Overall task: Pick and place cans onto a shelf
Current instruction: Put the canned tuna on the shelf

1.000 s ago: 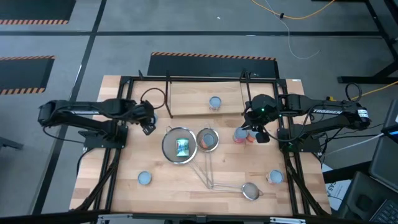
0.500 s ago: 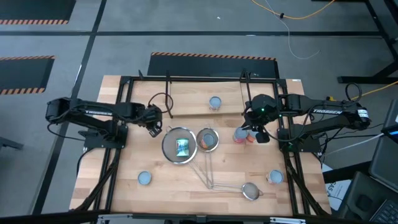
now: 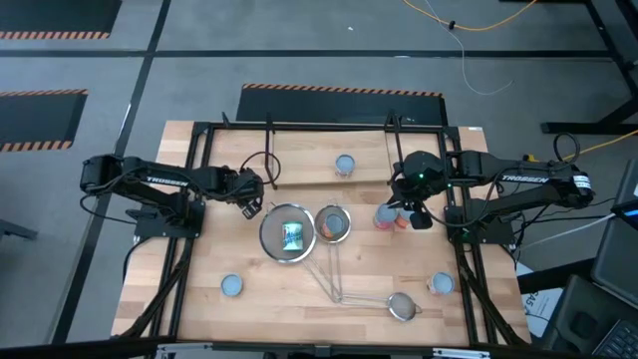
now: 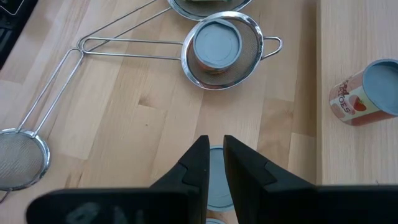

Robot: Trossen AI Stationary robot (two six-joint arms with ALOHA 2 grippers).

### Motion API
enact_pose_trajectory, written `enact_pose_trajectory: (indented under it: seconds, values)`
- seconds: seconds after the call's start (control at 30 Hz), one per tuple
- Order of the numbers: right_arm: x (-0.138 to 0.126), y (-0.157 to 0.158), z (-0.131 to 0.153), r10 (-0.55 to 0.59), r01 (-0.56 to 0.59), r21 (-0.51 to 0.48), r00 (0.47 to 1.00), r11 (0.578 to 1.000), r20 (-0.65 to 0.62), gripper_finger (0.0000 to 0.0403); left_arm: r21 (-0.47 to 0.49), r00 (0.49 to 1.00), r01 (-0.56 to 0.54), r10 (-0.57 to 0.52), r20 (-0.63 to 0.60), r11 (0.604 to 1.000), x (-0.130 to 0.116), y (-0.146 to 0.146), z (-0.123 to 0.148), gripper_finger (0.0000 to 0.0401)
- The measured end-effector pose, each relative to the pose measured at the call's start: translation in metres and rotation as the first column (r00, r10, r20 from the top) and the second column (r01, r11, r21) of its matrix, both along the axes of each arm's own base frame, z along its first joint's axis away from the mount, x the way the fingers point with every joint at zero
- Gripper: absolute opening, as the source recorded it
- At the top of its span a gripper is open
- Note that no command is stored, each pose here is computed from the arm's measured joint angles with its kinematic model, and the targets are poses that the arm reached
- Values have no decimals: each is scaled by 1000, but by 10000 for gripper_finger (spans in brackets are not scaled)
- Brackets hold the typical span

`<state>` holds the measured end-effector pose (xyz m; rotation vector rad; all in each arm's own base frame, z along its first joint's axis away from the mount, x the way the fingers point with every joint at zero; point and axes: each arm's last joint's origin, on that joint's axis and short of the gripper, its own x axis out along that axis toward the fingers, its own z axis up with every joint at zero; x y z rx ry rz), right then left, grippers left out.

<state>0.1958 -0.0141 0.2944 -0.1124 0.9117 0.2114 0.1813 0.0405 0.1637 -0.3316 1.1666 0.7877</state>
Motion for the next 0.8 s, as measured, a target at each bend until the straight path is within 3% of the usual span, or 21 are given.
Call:
enact_pose_trajectory:
  seconds: [0.63, 0.8]
  values:
    - [0, 0, 0, 0, 0, 0, 1000, 1000, 0, 53, -6, 999, -44, 45, 14, 999, -8, -1, -16, 105]
    - [0, 0, 0, 0, 0, 0, 1000, 1000, 0, 53, -7, 999, -43, 43, 13, 999, -8, -1, -16, 87]
